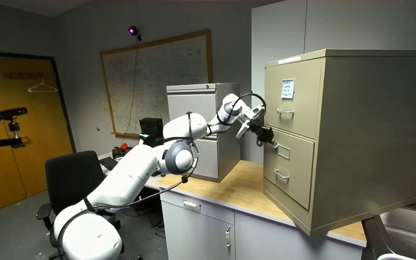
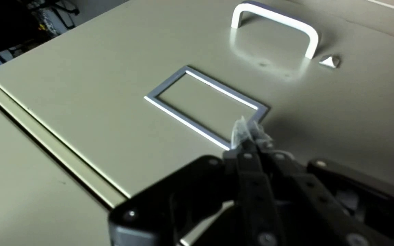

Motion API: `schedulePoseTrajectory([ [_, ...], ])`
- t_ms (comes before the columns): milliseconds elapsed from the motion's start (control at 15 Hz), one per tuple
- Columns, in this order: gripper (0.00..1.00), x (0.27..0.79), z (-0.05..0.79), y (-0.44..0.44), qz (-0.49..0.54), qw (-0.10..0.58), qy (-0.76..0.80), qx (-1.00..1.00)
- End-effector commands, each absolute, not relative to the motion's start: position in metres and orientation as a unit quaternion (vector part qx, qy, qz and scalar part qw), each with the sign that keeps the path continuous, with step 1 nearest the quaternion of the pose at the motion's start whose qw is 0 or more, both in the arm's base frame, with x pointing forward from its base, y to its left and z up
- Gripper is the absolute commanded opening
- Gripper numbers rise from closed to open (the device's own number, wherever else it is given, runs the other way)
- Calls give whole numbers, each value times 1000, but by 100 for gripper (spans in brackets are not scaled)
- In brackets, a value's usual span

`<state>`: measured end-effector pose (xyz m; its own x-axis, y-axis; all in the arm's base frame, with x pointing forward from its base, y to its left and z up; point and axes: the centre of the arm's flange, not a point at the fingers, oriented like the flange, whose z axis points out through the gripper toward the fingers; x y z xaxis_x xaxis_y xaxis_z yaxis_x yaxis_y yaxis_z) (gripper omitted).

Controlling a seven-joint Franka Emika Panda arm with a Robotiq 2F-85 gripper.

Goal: Close the bottom drawer

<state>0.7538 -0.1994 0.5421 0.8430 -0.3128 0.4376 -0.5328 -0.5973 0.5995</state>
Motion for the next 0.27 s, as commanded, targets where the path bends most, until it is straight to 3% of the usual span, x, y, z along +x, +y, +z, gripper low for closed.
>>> schedulePoseTrajectory([
  [0,26,791,606,-230,167,307,-267,898],
  [133,32,785,626,-233,164,284,-263,907],
  [200,40,780,631,-235,165,280,-262,909],
])
